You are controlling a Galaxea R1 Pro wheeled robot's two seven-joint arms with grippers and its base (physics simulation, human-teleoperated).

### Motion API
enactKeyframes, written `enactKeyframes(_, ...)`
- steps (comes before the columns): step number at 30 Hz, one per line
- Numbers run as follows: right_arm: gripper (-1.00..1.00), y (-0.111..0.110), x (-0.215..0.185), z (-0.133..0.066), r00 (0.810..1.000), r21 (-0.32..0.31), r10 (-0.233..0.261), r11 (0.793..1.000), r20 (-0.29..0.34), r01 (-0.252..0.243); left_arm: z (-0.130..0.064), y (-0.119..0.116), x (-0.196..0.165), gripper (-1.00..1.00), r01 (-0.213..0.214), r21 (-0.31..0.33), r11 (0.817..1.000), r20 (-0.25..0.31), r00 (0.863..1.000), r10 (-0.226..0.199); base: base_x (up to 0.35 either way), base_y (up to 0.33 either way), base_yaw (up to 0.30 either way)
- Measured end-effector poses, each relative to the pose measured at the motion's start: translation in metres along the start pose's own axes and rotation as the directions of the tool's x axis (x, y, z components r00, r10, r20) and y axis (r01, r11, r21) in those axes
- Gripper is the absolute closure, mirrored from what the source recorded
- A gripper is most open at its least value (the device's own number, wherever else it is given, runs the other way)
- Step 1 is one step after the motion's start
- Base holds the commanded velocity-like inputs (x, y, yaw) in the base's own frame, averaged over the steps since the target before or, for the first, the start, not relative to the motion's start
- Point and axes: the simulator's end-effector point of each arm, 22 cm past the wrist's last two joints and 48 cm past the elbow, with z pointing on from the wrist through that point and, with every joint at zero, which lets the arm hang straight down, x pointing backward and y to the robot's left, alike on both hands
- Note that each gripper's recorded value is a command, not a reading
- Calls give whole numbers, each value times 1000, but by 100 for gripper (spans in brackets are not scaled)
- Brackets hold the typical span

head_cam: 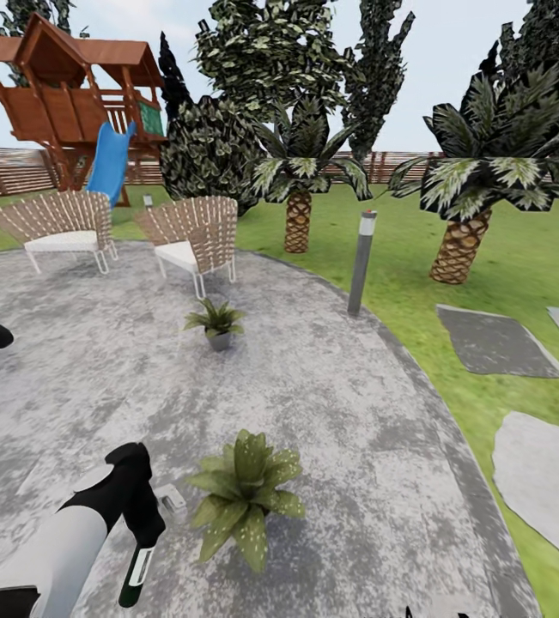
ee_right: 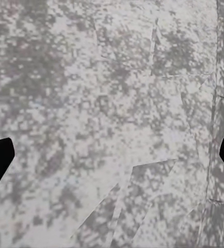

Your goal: Pick up the pesticide atomizer in the garden and spray insectifuge to fully cover both potted plants in the garden.

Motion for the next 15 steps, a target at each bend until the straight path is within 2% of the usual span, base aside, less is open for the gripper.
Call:
enactKeyframes(12,-100,-1,0,0,1000,1,0,1000,0,0,5,-8,-3,100,-17,6,1000,-4,1000,17,4,1,-262)
enactKeyframes(15,-100,0,0,0,1000,0,0,1000,1,0,5,-6,-1,100,-15,5,1000,-5,1000,15,0,0,-102)
